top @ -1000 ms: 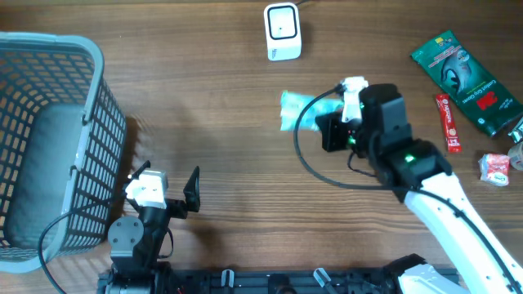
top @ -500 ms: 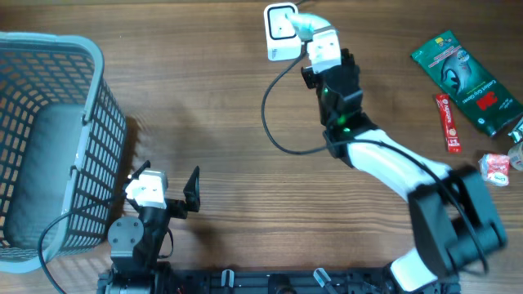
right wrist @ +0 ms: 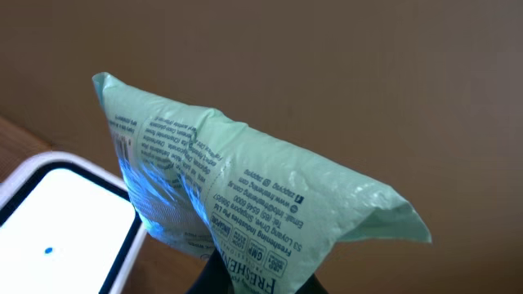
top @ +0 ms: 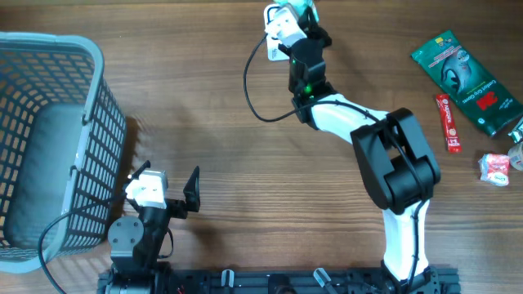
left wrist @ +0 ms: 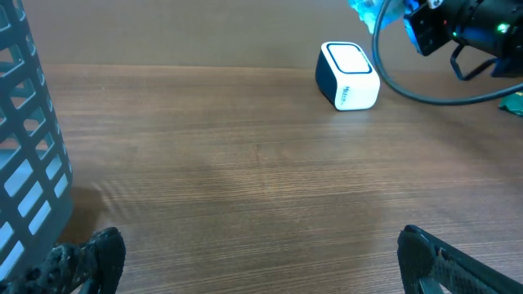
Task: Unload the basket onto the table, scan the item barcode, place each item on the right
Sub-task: 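Hold the teal wipes pack's barcode before the scanner, then carry the wipes pack to the right edge and release it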
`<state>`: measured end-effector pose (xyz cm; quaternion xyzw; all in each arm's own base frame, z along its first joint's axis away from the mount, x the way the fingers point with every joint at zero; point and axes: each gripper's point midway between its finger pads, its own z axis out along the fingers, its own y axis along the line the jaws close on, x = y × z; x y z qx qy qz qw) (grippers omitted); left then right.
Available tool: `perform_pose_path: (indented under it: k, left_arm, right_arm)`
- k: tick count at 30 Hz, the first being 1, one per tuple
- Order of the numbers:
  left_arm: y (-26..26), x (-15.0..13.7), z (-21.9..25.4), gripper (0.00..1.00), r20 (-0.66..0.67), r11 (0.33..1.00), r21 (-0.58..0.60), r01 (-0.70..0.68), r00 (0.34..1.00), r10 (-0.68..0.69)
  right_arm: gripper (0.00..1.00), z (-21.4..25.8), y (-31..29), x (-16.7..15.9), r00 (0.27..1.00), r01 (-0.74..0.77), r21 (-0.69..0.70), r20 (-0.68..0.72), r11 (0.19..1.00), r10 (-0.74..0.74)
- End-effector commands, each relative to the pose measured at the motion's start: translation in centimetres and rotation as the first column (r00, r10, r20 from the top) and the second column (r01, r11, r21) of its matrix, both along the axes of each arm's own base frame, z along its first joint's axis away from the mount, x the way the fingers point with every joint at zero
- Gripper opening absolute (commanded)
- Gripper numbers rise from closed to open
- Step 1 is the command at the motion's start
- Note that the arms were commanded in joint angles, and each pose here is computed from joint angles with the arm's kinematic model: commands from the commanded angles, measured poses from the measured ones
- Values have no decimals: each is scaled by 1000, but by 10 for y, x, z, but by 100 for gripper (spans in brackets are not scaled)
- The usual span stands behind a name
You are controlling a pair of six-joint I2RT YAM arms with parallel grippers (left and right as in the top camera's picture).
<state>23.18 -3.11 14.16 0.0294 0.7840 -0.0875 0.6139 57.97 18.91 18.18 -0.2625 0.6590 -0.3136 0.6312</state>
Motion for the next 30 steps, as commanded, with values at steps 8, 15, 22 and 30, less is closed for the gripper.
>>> perform_pose_path:
  k: [8,15,22,30]
  left_arm:
    - [-2,0,0,100,2,1000,-11,9,1000,-9]
    - [-2,0,0,100,2,1000,-11,9,1000,-9]
    - [-2,0,0,100,2,1000,-11,9,1000,-9]
    - [-2,0,0,100,2,1000,-11,9,1000,-9]
  right_arm:
    - [4,-14,-9,-7,987,145,-238,-28,960,-156]
    - [4,35,-114,-22,852,521,-161,39,838,-522]
    - [4,44,-327,-66,434,887,-186,25,423,-900]
    - [4,-27,-488,-137,172,964,-173,-168,201,-971]
